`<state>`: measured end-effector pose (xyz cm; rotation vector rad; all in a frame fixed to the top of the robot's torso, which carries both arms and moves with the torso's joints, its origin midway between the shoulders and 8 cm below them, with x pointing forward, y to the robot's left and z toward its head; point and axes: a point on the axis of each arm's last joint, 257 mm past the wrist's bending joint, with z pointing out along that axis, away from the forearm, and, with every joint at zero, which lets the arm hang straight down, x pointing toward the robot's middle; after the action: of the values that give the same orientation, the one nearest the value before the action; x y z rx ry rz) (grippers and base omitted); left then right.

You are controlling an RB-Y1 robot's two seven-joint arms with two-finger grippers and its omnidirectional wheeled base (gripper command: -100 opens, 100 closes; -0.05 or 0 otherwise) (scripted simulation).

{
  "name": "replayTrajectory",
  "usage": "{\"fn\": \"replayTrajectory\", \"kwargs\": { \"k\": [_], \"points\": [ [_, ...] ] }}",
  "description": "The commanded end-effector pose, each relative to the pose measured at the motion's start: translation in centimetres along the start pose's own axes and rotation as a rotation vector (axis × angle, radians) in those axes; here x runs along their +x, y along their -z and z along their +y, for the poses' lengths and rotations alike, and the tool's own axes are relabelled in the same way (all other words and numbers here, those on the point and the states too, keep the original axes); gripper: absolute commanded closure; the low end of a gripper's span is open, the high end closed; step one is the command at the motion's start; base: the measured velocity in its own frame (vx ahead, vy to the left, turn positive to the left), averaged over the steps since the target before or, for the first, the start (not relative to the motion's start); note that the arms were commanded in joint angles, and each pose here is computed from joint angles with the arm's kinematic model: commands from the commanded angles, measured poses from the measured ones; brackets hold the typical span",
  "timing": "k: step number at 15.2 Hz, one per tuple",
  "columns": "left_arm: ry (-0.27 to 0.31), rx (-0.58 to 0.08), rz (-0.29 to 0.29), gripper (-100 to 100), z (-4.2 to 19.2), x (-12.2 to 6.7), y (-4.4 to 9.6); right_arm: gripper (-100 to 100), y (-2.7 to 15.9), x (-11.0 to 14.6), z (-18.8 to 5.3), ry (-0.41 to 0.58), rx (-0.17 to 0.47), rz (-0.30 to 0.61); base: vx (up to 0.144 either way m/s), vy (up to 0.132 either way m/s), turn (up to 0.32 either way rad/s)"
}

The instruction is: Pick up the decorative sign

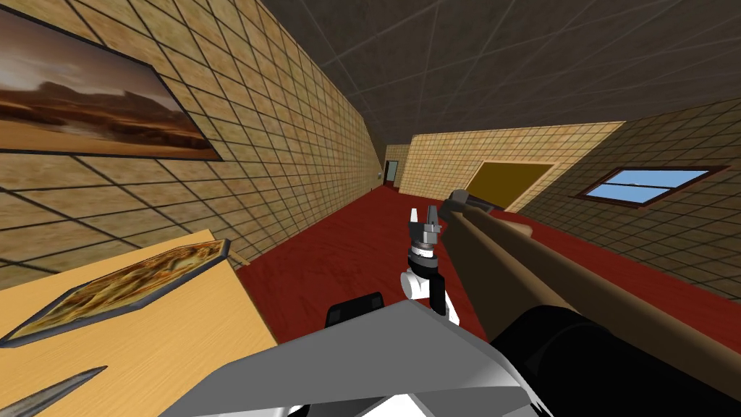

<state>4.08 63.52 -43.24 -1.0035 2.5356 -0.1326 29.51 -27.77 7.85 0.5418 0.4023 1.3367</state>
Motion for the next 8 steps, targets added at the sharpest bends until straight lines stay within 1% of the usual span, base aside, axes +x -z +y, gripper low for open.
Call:
{"fn": "replayTrajectory", "kwargs": {
  "k": [1, 2, 3, 4, 5, 6, 8],
  "points": [
    [0.006, -0.026, 0.007, -100, 1.2, 0.0, 0.3, 0, 0.0, 0.0, 0.0, 0.0, 0.0, 0.0, 0.08, 0.01, -0.005],
    [0.015, -0.08, 0.028, -100, 3.6, 0.6, 1.2, 0, 0.0, 0.0, 0.0, 0.0, 0.0, 0.0, 0.106, 0.004, -0.013],
    [0.015, -0.08, 0.028, -100, 3.6, 0.6, 1.2, 0, 0.0, 0.0, 0.0, 0.0, 0.0, 0.0, 0.112, 0.017, -0.005],
    [0.027, -0.128, 0.05, -100, 5.7, 1.5, 2.1, 0, 0.0, 0.0, 0.0, 0.0, 0.0, 0.0, 0.123, 0.034, -0.004],
    [0.039, -0.169, 0.073, -100, 7.5, 2.5, 2.9, 0, 0.0, 0.0, 0.0, 0.0, 0.0, 0.0, 0.175, 0.045, 0.003],
    [0.04, -0.171, 0.072, -100, 7.5, 2.5, 2.9, 0, 0.0, 0.0, 0.0, 0.0, 0.0, 0.0, 0.177, 0.039, 0.006],
    [0.071, -0.237, 0.12, -100, 10.4, 5.0, 4.3, 0, 0.0, 0.0, 0.0, 0.0, 0.0, 0.0, 0.165, 0.061, 0.0]
  ]
}}
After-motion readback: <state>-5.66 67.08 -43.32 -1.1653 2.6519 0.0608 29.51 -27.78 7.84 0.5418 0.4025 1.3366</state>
